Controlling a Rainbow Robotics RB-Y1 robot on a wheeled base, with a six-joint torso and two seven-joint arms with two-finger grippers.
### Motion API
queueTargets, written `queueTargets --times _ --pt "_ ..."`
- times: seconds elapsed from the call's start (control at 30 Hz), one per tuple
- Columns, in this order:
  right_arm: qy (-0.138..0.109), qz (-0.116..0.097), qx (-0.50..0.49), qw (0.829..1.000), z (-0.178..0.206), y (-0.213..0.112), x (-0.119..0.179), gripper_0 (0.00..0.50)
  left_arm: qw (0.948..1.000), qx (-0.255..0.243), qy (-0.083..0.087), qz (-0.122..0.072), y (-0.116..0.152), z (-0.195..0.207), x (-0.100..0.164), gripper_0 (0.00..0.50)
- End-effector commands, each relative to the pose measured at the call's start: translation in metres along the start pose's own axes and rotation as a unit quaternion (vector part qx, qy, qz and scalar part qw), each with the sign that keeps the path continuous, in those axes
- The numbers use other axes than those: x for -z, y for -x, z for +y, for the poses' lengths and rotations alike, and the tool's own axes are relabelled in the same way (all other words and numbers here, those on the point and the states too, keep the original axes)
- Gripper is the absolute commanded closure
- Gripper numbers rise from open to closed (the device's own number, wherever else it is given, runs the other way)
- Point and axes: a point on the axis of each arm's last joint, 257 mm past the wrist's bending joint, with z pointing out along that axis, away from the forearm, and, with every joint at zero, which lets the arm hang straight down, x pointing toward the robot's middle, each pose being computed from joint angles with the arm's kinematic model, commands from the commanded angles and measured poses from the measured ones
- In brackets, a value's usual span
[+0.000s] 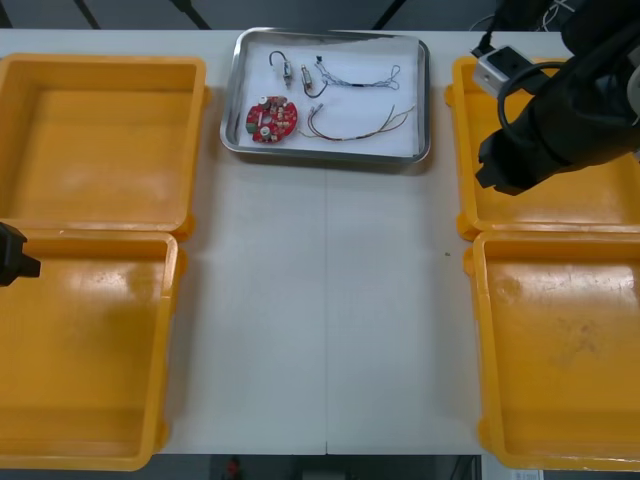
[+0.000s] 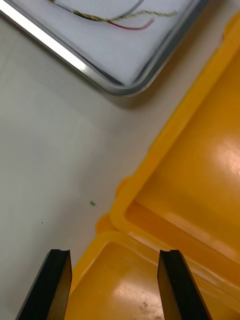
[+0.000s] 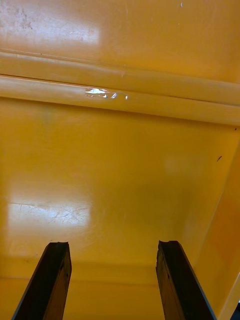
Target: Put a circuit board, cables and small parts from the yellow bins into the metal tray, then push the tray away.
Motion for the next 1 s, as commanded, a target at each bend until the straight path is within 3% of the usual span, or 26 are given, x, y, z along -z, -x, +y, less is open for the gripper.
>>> queueTargets --times 0.03,0.47,1.0 --pt "-0.020 0.000 -0.090 0.996 -0.041 -0.021 0.019 0.000 0.9974 -0.069 0.014 -0.017 0.010 0.006 0.010 0.000" --pt "-0.035 0.020 -0.252 0.967 -0.107 -0.093 0.029 0.000 0.9974 -0.069 0.014 -0.017 0.010 0.006 0.010 0.000" --pt "-0.034 0.042 -0.315 0.947 -0.116 -0.154 -0.005 0.000 0.9974 -0.069 0.014 -0.017 0.010 0.006 0.010 0.000"
